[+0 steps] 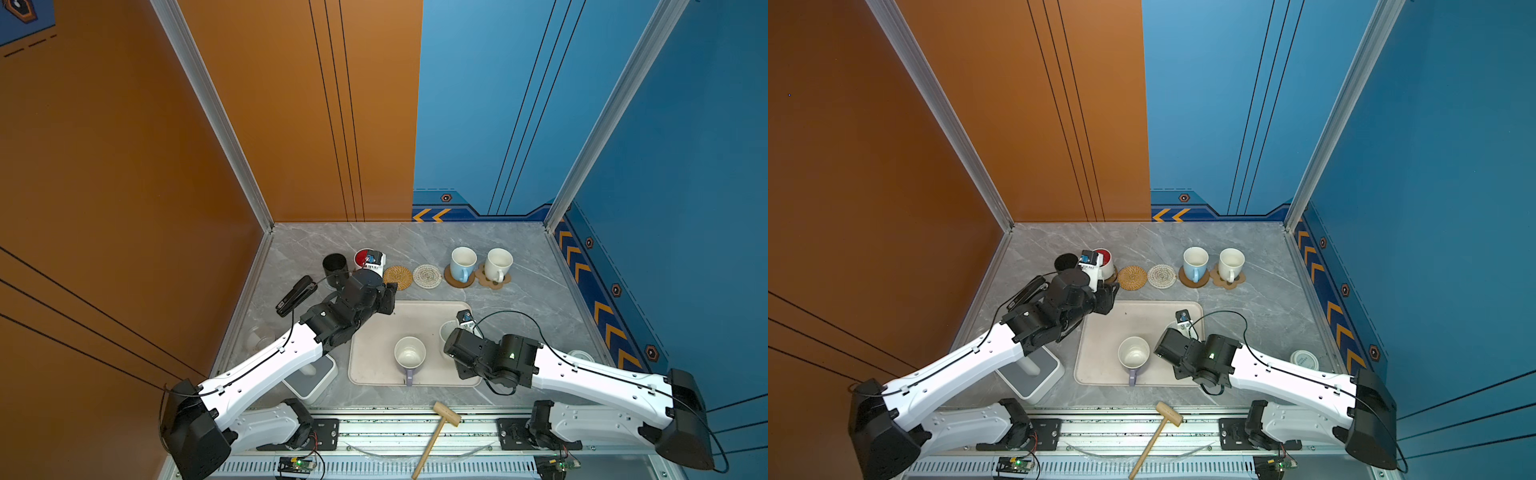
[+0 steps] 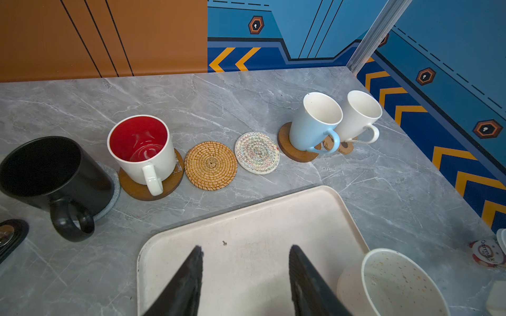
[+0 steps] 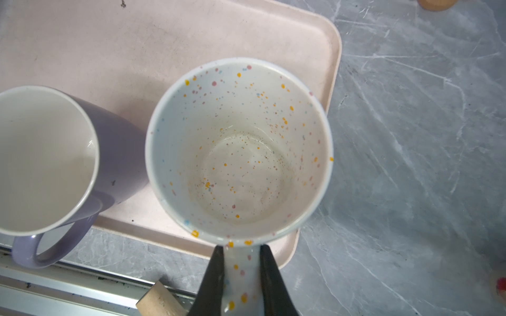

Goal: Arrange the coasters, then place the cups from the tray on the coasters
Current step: 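Close the right gripper on the speckled mug's rim and lift it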

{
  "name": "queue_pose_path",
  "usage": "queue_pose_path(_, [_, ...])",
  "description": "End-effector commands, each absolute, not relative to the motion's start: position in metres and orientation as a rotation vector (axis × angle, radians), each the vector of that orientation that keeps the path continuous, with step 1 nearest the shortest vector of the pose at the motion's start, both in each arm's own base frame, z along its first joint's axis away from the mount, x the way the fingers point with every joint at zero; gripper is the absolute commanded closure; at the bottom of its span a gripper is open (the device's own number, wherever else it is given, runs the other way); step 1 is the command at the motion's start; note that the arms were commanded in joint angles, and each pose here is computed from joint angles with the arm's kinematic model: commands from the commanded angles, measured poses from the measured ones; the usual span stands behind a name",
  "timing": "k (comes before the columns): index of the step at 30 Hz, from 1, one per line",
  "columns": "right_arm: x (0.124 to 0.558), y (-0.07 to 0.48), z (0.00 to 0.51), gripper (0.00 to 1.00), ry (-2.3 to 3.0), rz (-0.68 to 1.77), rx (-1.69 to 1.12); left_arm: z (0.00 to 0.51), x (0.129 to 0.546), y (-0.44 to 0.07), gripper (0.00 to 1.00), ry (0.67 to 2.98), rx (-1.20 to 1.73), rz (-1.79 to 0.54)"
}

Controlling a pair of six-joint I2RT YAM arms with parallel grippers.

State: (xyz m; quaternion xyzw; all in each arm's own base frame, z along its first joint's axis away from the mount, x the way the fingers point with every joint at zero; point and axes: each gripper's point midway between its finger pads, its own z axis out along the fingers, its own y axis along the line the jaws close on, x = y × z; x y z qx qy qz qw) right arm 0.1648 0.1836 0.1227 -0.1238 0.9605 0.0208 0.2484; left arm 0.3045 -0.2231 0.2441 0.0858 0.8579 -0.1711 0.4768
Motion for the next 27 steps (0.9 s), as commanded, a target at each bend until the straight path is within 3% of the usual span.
queue_pose_path(1, [0.183, 0.192, 0.144, 1.0, 2.52, 0.074, -0.309, 0.241, 0.302, -0.214, 0.48, 2.098, 0.204, -0.382])
queue_pose_path(27, [0.14, 0.177, 0.086, 1.0, 2.647, 0.128, -0.202, 0.241, 0.3, -0.216, 0.48, 2.104, 0.201, -0.41])
